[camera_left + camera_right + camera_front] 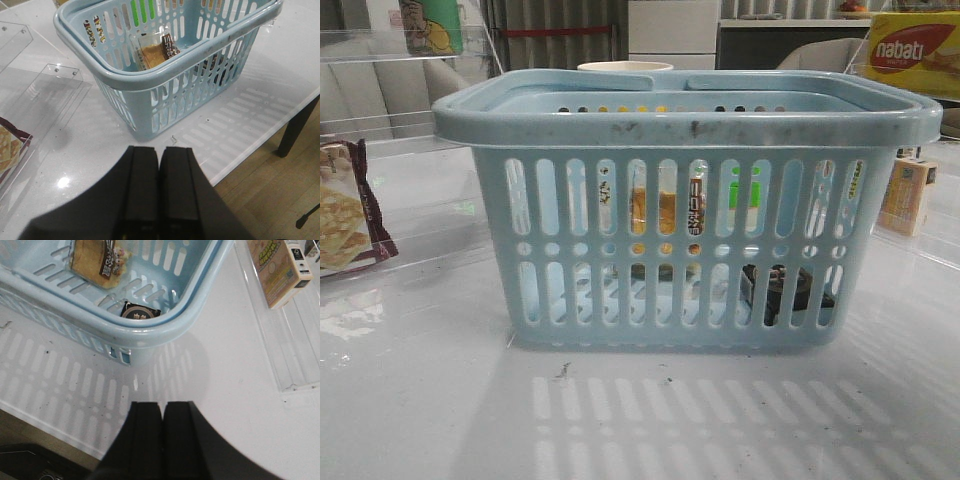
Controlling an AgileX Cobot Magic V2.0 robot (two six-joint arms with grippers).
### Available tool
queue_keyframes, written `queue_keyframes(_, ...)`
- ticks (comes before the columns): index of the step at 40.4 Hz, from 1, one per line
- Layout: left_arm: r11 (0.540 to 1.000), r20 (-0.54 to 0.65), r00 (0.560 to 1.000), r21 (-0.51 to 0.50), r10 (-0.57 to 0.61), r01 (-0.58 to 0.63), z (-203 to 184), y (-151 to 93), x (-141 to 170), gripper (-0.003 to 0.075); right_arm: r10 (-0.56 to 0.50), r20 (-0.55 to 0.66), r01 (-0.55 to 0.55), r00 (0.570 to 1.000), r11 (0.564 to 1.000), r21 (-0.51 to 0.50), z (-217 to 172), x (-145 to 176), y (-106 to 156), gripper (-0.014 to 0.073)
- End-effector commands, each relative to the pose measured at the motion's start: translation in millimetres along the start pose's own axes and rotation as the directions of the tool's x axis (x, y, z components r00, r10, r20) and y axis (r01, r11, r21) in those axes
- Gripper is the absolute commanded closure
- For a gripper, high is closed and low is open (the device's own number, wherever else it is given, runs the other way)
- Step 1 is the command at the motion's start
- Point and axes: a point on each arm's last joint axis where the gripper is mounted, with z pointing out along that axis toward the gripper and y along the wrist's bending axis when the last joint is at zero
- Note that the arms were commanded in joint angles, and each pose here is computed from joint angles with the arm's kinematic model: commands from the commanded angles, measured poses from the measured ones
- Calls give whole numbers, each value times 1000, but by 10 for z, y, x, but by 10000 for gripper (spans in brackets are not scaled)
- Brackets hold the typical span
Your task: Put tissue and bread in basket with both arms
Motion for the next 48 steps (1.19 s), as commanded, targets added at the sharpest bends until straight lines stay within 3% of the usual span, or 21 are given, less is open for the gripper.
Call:
queue_keyframes(1, 1000, 99, 995, -3, -7, 8, -42, 6, -135, 629, -13, 78, 13, 997, 1000, 11, -50, -111, -15, 538)
queue_keyframes(9, 1000, 130, 991, -22, -14, 17, -72, 15, -68, 629, -13, 77, 13, 997, 1000, 11, -50, -110, -15, 538)
queue_keyframes(15, 982, 229, 973, -179, -16, 59, -104, 119, 115, 629, -13, 77, 13, 997, 1000, 11, -50, -110, -15, 538)
queue_keyframes(21, 925, 430, 903, -352, 24, 142, -96, 184, 424, 629, -13, 76, 13, 997, 1000, 11, -50, -109, -15, 538)
queue_keyframes(28, 847, 522, 850, -479, 67, 228, -13, 200, 832, 629, -13, 76, 13, 997, 1000, 11, -50, -109, -15, 538)
queue_keyframes(36, 800, 537, 843, -519, 32, 300, 108, 197, 1158, 629, -13, 76, 13, 997, 1000, 11, -50, -109, -15, 538)
queue_keyframes(43, 797, 542, 840, -522, 37, 302, 187, 185, 1312, 629, -13, 76, 13, 997, 1000, 11, -50, -109, -15, 538)
queue_keyframes(48, 792, 578, 815, -520, 50, 320, 230, 197, 1368, 629, -13, 76, 13, 997, 1000, 11, -50, -108, -15, 538)
